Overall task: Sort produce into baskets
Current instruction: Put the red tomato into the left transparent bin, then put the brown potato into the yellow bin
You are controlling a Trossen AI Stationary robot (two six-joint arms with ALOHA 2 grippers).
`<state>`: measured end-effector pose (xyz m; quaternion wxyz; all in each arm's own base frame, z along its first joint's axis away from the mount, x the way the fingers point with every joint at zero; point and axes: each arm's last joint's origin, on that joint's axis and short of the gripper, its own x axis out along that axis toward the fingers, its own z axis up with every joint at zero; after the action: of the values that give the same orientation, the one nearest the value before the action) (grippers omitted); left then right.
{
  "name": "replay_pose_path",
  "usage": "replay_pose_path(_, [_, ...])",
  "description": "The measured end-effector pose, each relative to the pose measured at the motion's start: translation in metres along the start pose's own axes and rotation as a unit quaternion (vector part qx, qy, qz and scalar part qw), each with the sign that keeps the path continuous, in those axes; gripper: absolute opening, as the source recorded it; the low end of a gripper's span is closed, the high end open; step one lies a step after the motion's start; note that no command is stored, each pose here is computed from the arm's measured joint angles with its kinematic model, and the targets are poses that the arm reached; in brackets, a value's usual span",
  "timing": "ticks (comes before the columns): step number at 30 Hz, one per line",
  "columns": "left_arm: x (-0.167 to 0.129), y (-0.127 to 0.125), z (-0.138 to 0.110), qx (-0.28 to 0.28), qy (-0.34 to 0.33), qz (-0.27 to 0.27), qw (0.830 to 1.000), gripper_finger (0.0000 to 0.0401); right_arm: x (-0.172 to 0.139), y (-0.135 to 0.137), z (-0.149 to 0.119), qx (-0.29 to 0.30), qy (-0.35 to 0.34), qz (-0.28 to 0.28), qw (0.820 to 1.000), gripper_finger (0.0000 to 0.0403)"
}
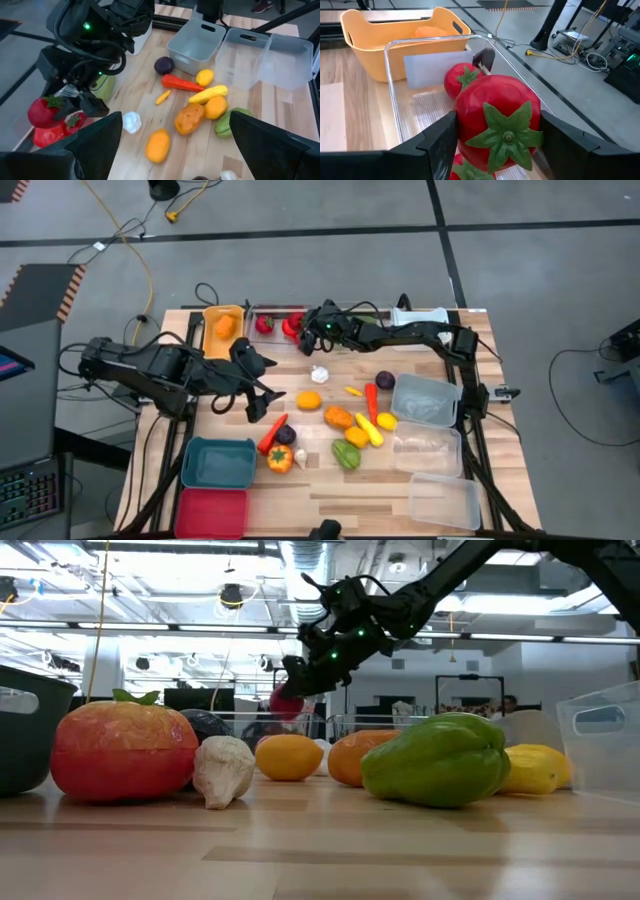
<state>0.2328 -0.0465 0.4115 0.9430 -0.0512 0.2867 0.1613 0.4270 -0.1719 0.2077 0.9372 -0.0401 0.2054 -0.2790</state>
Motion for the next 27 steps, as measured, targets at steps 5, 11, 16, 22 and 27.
replay_pose_path(5, [0.000, 0.000, 0.000, 0.000, 0.000, 0.001, 1.000, 0.0356, 0.000, 0.000, -0.001, -0.001, 0.003, 0.000, 1.000, 0.0285])
replay_pose_path(11, [0.000, 0.000, 0.000, 0.002, 0.000, 0.001, 1.000, 0.0356, 0.000, 0.001, -0.001, -0.001, 0.004, 0.000, 1.000, 0.0347])
replay_pose_path(16, [0.000, 0.000, 0.000, 0.003, 0.001, 0.000, 1.000, 0.0356, -0.003, 0.004, 0.002, -0.003, 0.004, 0.003, 1.000, 0.0388])
replay_pose_path(22, [0.000, 0.000, 0.001, 0.015, -0.004, -0.002, 1.000, 0.0356, -0.040, 0.008, 0.034, -0.009, -0.001, 0.019, 1.000, 0.0399])
replay_pose_path(27, [0.002, -0.002, 0.007, 0.021, -0.037, 0.009, 0.999, 0.0356, -0.098, 0.004, 0.073, -0.040, -0.021, 0.035, 0.998, 0.0399])
